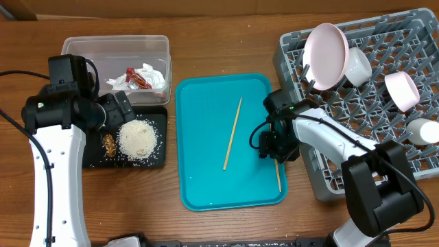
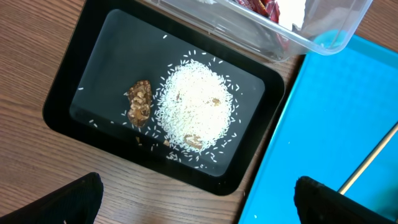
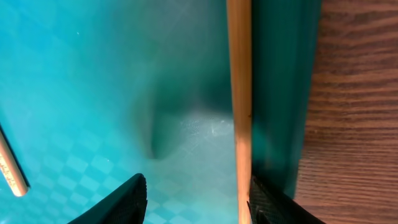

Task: Sort waste into correct bins and load items into the dishwasher
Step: 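Move the right gripper down to the chopsticks on the teal tray, then grasp the right wooden chopstick and lift it with the right gripper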

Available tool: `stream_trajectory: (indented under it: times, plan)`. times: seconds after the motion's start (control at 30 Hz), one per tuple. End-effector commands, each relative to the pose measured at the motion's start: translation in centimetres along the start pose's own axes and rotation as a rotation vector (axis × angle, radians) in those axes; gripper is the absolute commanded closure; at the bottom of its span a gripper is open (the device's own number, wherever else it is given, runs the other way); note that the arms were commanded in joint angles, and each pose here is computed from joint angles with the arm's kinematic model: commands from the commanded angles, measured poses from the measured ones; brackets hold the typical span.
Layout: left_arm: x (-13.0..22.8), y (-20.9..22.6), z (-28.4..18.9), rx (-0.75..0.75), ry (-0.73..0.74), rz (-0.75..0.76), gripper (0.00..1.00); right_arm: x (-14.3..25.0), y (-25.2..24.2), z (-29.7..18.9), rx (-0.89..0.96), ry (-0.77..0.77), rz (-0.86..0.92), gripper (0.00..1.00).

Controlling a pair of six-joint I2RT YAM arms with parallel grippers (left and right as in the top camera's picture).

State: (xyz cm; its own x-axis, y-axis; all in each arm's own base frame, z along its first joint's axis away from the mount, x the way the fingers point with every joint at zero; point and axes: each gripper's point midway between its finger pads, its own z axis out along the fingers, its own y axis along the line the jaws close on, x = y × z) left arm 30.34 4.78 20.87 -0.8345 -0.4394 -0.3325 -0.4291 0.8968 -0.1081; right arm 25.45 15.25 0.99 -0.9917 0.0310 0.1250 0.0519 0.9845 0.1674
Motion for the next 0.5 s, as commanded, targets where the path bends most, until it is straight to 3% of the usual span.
stream_trajectory:
  times: [0.0, 0.07, 0.47]
  plan:
    - [-0.39, 0.12, -0.6, -0.004, -0.025, -0.005, 0.0, 0.67, -0.72, 0.76, 0.024, 0.019, 0.01, 0.45]
    - [-0.38, 0.12, -0.6, -0.004, -0.024, -0.005, 0.0, 0.77, -0.81, 0.92, 0.025, 0.02, 0.01, 0.45]
    - [-0.39, 0.12, -0.6, -0.004, -0.025, -0.005, 0.0, 0.69, -0.93, 1.04, 0.031, 0.013, 0.008, 0.87]
